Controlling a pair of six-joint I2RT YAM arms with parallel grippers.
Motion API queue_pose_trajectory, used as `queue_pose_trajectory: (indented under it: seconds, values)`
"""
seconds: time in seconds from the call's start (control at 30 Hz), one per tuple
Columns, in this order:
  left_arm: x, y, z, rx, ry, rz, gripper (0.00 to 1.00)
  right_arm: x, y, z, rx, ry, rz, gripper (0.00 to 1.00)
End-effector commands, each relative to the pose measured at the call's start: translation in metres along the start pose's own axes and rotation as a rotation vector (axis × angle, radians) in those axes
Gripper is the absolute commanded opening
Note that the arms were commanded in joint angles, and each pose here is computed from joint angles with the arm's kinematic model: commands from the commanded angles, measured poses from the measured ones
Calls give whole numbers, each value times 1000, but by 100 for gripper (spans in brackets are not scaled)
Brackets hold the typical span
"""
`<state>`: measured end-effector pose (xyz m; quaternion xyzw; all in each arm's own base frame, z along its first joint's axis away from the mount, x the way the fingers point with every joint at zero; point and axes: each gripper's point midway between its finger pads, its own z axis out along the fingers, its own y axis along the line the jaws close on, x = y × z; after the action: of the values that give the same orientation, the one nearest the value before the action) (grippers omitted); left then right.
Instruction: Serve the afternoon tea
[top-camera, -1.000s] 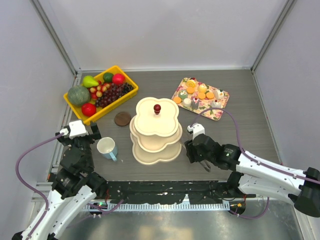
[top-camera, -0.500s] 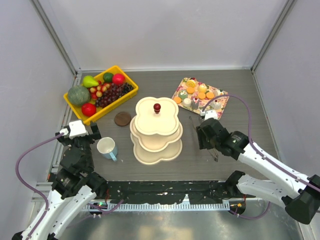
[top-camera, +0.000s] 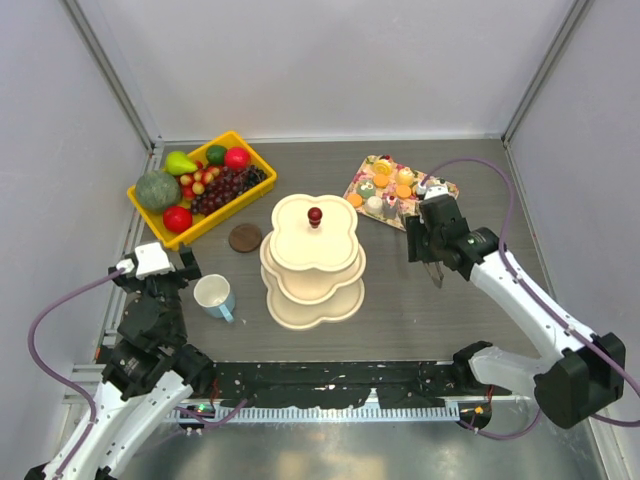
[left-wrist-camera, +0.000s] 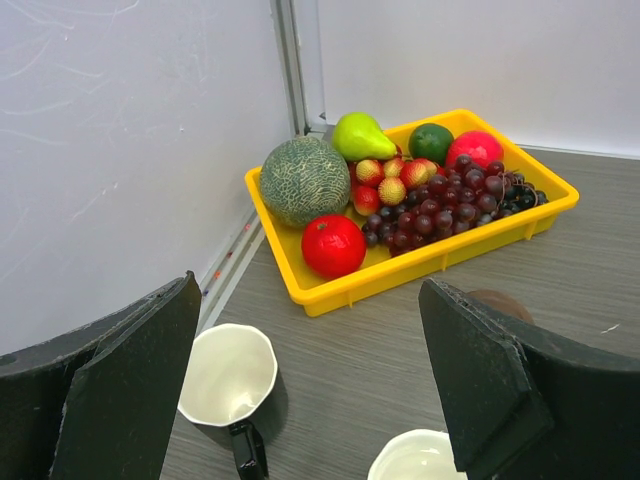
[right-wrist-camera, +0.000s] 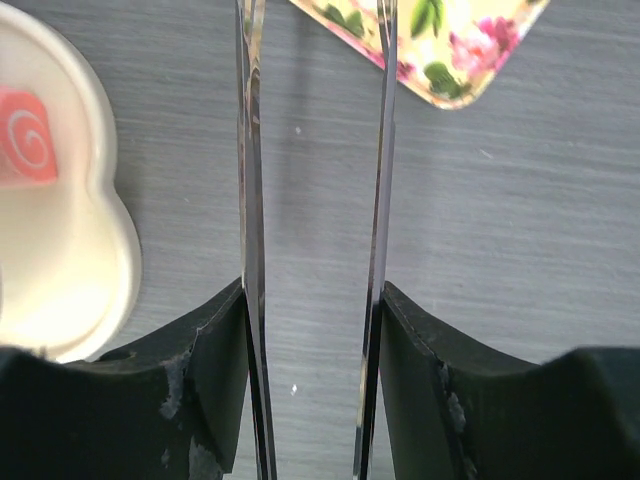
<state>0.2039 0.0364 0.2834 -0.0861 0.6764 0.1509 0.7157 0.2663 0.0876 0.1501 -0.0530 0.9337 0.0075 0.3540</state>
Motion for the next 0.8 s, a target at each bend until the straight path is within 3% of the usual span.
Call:
queue_pose_trajectory:
  seconds: [0.0,0.47,0.77]
  values:
    - [-11,2,-1,-5,-38,-71,99,-47,21,7,-77,-98,3,55]
    - [-13,5,-3,-3,-48,-90,99,-77,24,61,3,-52,60,57]
    - [-13,4,-3,1,-48,-94,99,-63,24,98,38,23,63,57]
